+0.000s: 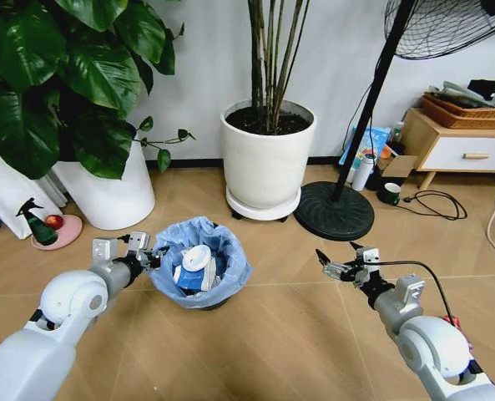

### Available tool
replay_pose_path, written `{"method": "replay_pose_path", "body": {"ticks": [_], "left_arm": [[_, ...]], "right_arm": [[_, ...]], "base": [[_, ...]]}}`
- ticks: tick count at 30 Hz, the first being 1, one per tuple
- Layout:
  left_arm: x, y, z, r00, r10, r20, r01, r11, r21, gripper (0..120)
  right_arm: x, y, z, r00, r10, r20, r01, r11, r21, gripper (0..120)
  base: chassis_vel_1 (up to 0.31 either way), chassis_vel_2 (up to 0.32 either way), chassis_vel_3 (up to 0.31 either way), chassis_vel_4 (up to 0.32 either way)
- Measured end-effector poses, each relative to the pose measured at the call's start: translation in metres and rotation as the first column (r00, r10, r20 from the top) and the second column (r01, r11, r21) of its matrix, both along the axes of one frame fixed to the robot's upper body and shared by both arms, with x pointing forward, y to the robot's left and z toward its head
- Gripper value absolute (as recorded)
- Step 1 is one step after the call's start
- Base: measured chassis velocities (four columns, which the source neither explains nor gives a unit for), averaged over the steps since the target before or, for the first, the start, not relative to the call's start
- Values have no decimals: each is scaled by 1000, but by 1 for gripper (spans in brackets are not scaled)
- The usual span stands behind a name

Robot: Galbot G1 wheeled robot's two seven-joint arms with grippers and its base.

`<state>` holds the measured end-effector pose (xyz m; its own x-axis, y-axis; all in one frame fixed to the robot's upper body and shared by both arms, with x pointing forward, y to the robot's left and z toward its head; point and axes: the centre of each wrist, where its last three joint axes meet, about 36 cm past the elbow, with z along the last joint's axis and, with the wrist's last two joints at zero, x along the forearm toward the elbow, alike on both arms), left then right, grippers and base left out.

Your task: Pick up the trash bin and place the garbage on the floor into it.

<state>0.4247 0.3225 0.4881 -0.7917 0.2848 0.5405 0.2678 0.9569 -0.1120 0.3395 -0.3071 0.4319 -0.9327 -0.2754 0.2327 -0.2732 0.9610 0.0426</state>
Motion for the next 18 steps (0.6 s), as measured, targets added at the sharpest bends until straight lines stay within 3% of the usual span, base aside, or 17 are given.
{"method": "replay_pose_path", "body": {"ticks": [18], "left_arm": [[0, -2, -2, 1000, 0, -3, 0, 1000, -2, 0]], "right_arm": [[1, -2, -4, 1000, -12, -8, 12, 1000, 4, 100]], "base": [[-87, -150, 90, 149]]}}
